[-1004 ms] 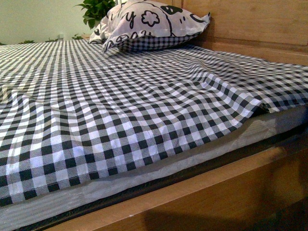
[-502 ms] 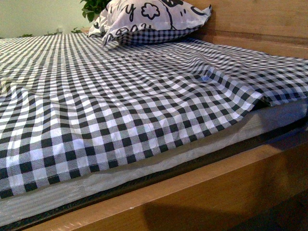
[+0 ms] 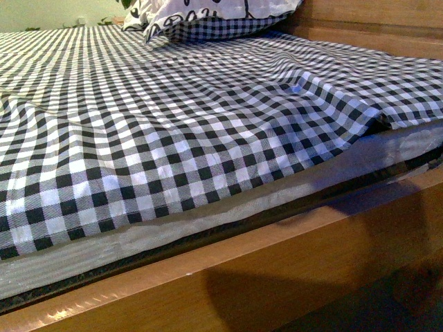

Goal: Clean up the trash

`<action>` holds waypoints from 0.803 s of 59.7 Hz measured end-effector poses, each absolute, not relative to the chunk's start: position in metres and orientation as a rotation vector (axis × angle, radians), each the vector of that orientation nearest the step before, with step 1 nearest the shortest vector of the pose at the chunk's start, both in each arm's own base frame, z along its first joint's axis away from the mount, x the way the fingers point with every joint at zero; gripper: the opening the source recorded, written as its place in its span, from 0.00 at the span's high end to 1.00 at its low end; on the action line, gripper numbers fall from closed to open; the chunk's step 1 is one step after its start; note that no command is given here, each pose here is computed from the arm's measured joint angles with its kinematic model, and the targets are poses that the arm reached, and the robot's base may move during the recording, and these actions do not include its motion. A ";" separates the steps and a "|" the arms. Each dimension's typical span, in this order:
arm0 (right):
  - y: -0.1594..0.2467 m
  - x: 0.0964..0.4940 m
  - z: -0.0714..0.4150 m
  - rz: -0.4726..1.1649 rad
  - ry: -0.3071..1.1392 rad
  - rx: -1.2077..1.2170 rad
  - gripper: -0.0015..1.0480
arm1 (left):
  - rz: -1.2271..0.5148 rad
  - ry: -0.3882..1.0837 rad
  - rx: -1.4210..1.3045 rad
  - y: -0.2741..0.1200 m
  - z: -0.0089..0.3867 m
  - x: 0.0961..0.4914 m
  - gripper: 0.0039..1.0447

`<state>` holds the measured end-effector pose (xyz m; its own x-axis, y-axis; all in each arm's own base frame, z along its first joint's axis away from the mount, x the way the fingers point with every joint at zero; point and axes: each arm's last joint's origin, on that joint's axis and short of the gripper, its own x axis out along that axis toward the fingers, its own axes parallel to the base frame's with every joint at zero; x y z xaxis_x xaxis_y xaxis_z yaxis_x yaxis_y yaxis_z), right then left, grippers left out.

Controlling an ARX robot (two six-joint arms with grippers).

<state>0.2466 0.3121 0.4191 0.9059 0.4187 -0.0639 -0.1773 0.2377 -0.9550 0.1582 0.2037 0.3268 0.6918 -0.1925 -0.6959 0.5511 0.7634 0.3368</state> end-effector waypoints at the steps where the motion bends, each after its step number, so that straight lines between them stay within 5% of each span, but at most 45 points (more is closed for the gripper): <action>1: 0.316 0.245 0.415 0.419 -0.227 -1.292 0.81 | -0.441 0.688 0.566 0.204 0.327 0.159 0.74; 24: 0.358 0.253 0.345 0.522 -0.138 -1.473 0.81 | -0.473 0.660 0.581 0.205 0.329 0.176 0.74; 48: 0.389 0.280 0.327 0.615 0.190 -1.220 0.81 | -0.496 0.669 0.584 0.202 0.317 0.182 0.74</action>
